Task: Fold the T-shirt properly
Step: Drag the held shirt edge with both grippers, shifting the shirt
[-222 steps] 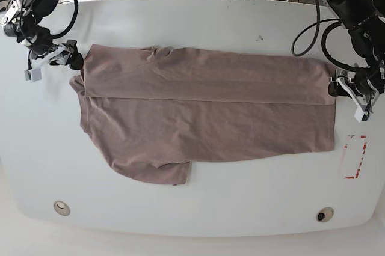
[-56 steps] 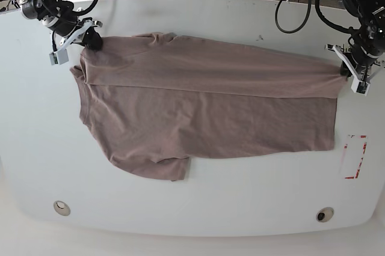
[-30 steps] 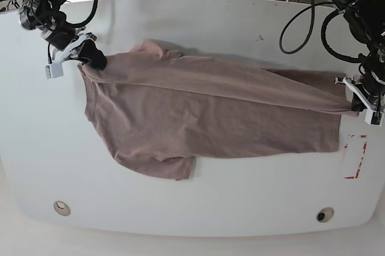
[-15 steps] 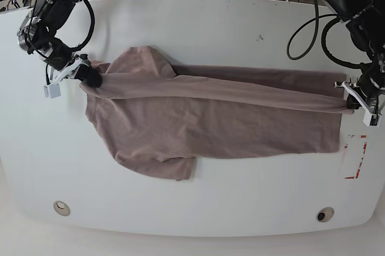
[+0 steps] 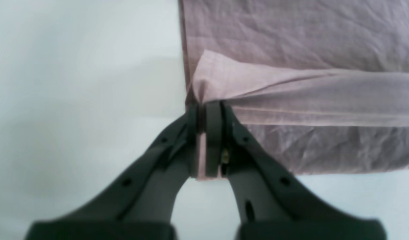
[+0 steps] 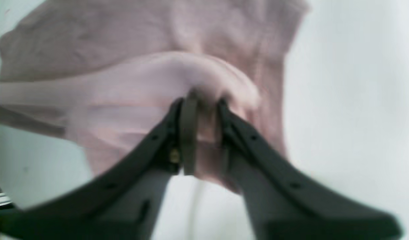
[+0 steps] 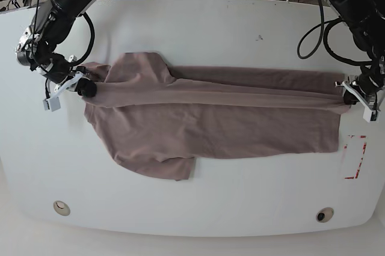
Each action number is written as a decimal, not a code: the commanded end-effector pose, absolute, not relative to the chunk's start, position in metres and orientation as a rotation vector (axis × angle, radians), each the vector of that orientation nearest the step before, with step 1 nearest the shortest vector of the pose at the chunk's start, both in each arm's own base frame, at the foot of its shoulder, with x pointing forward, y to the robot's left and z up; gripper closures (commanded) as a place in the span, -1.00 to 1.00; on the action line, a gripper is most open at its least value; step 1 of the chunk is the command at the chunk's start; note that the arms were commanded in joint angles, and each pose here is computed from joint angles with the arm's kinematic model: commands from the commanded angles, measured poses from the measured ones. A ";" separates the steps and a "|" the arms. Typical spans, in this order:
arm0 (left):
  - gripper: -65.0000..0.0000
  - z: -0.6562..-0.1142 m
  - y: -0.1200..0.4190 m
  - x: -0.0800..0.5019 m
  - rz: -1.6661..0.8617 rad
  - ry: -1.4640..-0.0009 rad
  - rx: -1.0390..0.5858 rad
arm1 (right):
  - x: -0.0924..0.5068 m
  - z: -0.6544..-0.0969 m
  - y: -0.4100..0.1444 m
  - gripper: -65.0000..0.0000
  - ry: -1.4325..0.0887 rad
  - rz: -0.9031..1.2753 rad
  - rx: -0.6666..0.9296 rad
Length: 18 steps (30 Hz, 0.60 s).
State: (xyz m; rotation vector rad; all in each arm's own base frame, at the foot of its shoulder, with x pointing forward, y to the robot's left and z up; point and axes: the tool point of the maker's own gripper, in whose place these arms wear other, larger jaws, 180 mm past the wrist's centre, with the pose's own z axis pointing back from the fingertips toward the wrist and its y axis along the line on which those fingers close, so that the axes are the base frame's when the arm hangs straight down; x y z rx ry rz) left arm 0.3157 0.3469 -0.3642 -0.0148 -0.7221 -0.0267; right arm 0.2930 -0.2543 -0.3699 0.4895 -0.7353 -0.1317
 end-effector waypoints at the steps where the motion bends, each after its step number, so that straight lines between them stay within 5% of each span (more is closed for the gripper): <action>1: 0.93 -0.346 0.355 0.326 -0.035 -0.775 0.010 | 0.303 -0.357 -0.283 0.14 -0.769 -0.116 0.368; 4: 0.53 -0.348 0.350 0.328 -0.053 -0.767 0.005 | 0.300 -0.357 -0.292 -0.53 -0.751 -0.108 0.313; 6: 0.28 -0.349 0.347 0.329 -0.065 -0.764 0.003 | 0.297 -0.351 -0.305 -0.71 -0.754 -0.094 0.273; 9: 0.00 -0.347 0.346 0.329 -0.073 -0.762 0.008 | 0.281 -0.358 -0.310 -0.65 -0.715 -0.089 0.253; 18: -0.06 -0.351 0.347 0.325 -0.069 -0.754 0.006 | 0.250 -0.380 -0.293 -0.51 -0.652 -0.094 0.264</action>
